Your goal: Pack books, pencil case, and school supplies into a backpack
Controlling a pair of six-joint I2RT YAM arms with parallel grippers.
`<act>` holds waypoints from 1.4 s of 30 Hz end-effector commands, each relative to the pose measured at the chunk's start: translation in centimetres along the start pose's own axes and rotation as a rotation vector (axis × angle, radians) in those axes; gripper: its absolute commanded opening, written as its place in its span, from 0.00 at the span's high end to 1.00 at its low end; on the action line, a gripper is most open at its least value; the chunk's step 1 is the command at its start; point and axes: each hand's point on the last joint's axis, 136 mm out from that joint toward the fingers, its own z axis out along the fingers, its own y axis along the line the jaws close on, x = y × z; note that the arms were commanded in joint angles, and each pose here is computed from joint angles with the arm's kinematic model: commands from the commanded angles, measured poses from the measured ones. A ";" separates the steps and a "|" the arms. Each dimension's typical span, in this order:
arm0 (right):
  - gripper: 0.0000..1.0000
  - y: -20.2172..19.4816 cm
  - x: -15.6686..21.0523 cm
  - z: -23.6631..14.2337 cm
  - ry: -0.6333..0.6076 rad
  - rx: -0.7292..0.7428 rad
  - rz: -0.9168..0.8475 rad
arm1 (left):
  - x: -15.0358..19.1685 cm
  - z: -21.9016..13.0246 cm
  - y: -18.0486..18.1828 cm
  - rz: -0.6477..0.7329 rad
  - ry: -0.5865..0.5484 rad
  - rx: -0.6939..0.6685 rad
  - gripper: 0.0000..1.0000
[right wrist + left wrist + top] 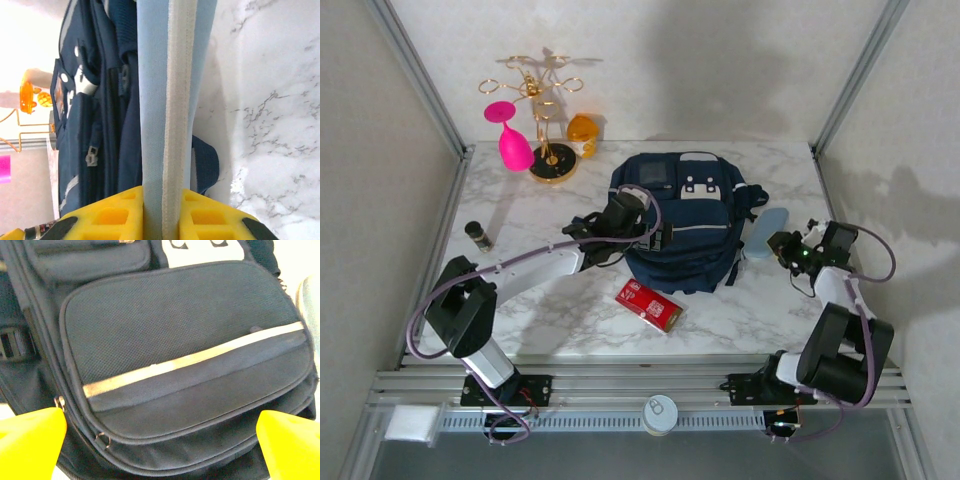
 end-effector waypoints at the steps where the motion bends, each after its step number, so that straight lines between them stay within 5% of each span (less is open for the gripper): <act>1: 0.81 1.0 0.0 -1.9 -0.015 0.046 -0.015 | -0.6 -1.6 -1.4 0.246 0.014 0.025 0.03; 17: 0.80 7.1 3.0 -4.7 0.087 -0.127 -0.019 | 2.4 1.0 -3.9 0.701 0.155 0.141 0.05; 27: 0.79 7.0 2.4 -5.0 0.060 -0.090 -0.050 | 6.3 3.7 -7.4 0.787 0.233 0.232 0.06; 35: 0.79 6.6 2.4 -4.8 0.065 -0.083 -0.055 | 3.4 6.8 -5.5 0.777 0.126 0.055 0.05; 42: 0.79 6.4 2.4 -4.9 0.070 -0.079 -0.061 | 1.8 8.2 -4.5 0.707 0.131 0.085 0.07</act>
